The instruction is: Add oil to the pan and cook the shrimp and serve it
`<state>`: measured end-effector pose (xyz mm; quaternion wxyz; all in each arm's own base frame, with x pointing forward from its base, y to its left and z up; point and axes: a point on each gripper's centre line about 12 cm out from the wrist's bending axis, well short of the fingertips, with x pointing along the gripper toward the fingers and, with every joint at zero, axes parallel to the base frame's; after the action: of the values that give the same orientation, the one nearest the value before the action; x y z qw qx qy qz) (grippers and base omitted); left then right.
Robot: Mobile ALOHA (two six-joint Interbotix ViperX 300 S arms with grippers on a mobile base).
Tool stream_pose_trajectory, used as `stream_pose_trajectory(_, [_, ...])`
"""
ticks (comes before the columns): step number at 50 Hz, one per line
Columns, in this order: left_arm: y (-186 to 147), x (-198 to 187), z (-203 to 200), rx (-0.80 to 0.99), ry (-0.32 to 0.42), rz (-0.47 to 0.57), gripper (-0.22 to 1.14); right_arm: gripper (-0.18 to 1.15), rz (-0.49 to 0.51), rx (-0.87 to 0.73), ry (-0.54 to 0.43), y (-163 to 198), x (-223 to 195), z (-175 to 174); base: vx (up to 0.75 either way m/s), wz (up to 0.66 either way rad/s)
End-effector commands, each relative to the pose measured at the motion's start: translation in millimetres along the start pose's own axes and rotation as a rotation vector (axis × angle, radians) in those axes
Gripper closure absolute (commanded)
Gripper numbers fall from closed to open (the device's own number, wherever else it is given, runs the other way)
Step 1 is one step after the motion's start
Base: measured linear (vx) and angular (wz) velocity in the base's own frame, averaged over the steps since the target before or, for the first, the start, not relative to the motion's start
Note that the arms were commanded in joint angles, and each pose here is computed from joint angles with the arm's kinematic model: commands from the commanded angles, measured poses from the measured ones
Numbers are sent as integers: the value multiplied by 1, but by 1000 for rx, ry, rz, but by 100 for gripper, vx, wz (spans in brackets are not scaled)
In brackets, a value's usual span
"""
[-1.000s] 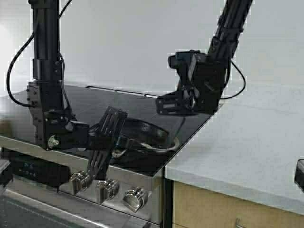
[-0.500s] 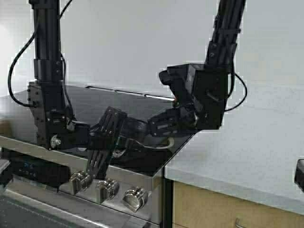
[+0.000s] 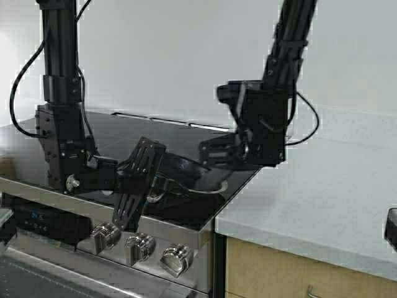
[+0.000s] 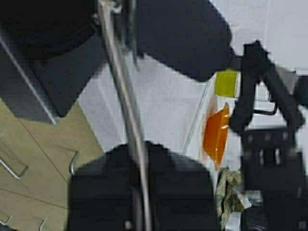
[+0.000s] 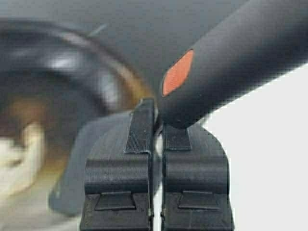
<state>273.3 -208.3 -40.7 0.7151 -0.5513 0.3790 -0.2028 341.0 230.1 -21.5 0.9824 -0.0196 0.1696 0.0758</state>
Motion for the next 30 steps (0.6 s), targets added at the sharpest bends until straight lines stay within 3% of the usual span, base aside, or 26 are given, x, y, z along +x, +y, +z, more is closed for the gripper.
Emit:
stream_pose_trajectory(1, [-26, 3, 6, 48, -5, -75, 89, 89, -33, 32, -32, -13, 8, 22, 0, 0])
stream_pose_trajectory(16, [-19, 3, 2, 70, 23, -32, 89, 89, -37, 68, -46, -20, 24, 42, 0, 0])
stream_pose_trajectory(30, [-8, 1, -2, 150, 55, 50, 89, 89, -57, 47, 52, -31, 28, 8, 0, 0])
